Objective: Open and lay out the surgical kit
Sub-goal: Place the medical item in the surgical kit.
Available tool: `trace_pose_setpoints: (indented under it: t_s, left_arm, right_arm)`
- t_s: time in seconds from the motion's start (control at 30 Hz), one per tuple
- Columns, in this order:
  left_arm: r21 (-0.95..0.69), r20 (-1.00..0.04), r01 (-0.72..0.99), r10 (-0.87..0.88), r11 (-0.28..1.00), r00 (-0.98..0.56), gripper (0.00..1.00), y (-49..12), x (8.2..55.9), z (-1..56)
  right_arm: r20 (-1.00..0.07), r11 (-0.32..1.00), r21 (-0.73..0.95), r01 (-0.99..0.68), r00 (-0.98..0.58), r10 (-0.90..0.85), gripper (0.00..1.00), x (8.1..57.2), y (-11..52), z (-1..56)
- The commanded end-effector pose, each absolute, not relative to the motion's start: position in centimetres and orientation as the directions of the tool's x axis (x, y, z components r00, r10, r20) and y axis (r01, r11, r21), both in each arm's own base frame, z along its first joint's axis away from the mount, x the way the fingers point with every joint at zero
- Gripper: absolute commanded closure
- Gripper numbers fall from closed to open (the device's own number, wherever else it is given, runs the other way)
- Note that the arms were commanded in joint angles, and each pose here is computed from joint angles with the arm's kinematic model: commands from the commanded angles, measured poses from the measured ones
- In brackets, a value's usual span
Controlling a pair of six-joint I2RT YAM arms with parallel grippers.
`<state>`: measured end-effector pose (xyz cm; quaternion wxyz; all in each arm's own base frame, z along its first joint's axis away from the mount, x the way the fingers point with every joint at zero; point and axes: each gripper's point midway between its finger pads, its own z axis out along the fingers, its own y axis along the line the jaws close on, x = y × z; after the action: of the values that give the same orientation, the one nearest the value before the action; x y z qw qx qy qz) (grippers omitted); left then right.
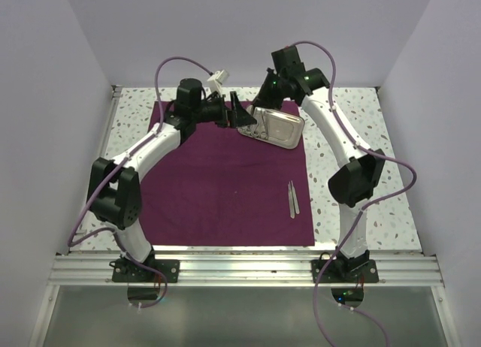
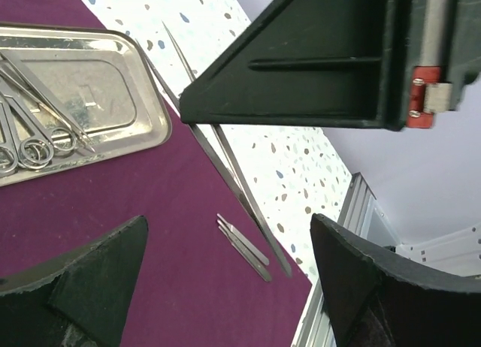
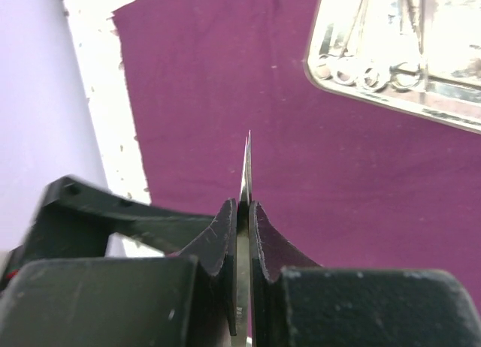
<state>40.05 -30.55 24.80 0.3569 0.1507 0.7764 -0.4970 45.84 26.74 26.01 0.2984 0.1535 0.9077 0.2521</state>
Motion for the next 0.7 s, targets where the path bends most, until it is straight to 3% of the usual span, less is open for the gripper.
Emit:
trace_pose_setpoints:
  t_s: [0.0,0.1,0.2,0.3,0.33,0.37,0.4,0.6,0.67]
  left_arm:
    - [-0.655,-0.734,0.635,-0.144,0.409,-0.664,0.08,-31.6,40.9,27.0]
    - [-0.657,-0.733,0.638,-0.14,0.401,-0.666,0.12,-32.1,41.5,27.1]
    - [-0.66,-0.728,0.628,-0.144,0.413,-0.67,0.24,-32.2,42.1,26.8]
    - [-0.663,-0.725,0.619,-0.154,0.421,-0.672,0.53,-32.4,42.7,26.6]
    - [-0.671,-0.717,0.612,-0.155,0.418,-0.68,0.77,-32.5,42.9,26.5]
    - [-0.674,-0.714,0.61,-0.155,0.417,-0.683,0.92,-32.6,43.0,26.4]
    - [-0.68,-0.706,0.6,-0.154,0.422,-0.691,1.0,-32.6,43.0,26.2]
    - [-0.67,-0.692,0.573,-0.119,0.472,-0.712,1.0,-31.9,42.0,25.3]
    - [-0.643,-0.7,0.565,-0.099,0.516,-0.707,1.0,-31.0,41.4,24.7]
  right_arm:
    - [-0.425,0.781,0.614,0.115,-0.786,0.45,1.0,45.2,27.8,28.2]
    - [-0.401,0.759,0.642,0.111,-0.794,0.456,1.0,44.8,28.4,28.8]
    - [-0.382,0.737,0.668,0.103,-0.802,0.459,1.0,44.4,28.8,29.5]
    - [-0.357,0.721,0.686,0.101,-0.816,0.454,1.0,43.9,29.2,29.7]
    - [-0.351,0.718,0.688,0.104,-0.818,0.456,1.0,43.8,29.1,29.8]
    - [-0.349,0.712,0.696,0.097,-0.821,0.453,1.0,43.5,29.3,30.1]
    - [-0.331,0.711,0.694,0.112,-0.827,0.454,1.0,43.3,29.3,29.4]
    - [-0.311,0.687,0.721,0.09,-0.844,0.436,0.98,43.2,30.3,28.7]
    - [-0.32,0.699,0.71,0.083,-0.847,0.425,0.57,43.3,30.2,28.5]
